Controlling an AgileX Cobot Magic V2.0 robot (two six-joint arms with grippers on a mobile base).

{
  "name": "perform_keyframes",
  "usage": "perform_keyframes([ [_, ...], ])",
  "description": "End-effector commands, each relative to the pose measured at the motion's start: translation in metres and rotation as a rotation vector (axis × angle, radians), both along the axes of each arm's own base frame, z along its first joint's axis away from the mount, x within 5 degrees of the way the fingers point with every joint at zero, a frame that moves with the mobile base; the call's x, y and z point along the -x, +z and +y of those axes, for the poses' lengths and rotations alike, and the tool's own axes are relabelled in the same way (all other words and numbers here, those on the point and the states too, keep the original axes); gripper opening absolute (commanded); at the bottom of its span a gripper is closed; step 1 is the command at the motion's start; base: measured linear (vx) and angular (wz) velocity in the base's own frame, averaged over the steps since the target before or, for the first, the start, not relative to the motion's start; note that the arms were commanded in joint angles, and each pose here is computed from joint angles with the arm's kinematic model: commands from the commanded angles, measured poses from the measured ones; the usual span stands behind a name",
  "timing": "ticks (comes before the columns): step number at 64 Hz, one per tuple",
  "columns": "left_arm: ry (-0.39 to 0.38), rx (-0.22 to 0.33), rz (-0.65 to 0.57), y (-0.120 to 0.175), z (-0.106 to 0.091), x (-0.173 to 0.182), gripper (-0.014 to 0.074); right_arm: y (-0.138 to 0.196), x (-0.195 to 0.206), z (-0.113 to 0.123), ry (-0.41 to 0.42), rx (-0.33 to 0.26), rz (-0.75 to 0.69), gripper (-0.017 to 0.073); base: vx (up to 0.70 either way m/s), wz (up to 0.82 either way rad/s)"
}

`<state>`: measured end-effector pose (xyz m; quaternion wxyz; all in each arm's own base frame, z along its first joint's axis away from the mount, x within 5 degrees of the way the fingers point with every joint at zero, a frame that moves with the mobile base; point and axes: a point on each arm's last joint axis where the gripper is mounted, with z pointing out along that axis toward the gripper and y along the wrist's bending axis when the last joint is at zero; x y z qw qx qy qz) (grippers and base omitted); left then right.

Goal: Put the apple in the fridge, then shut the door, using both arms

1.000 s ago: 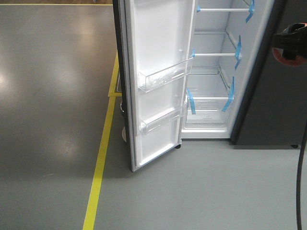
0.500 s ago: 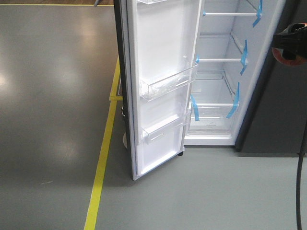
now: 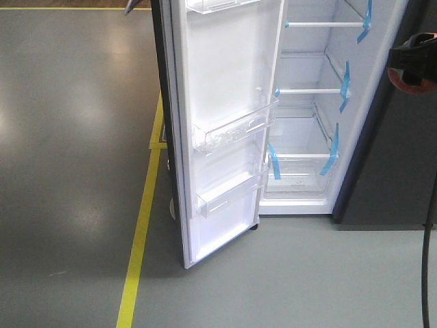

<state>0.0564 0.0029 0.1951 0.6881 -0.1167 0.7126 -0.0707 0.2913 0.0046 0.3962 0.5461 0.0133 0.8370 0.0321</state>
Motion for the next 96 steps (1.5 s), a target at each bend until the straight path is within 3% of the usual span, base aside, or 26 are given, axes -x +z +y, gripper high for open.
perform_keyframes([
  [1, 0.005, 0.006, -0.065, -0.0018, 0.0006, -0.0001, -0.0006, 0.026, 0.0063, -0.0018, -0.008, 0.004, -0.141, 0.0008, 0.09, -0.03],
  [96, 0.005, 0.006, -0.065, -0.0018, 0.0006, -0.0001, -0.0006, 0.026, 0.0063, -0.0018, -0.008, 0.004, -0.141, 0.0008, 0.11, -0.02],
])
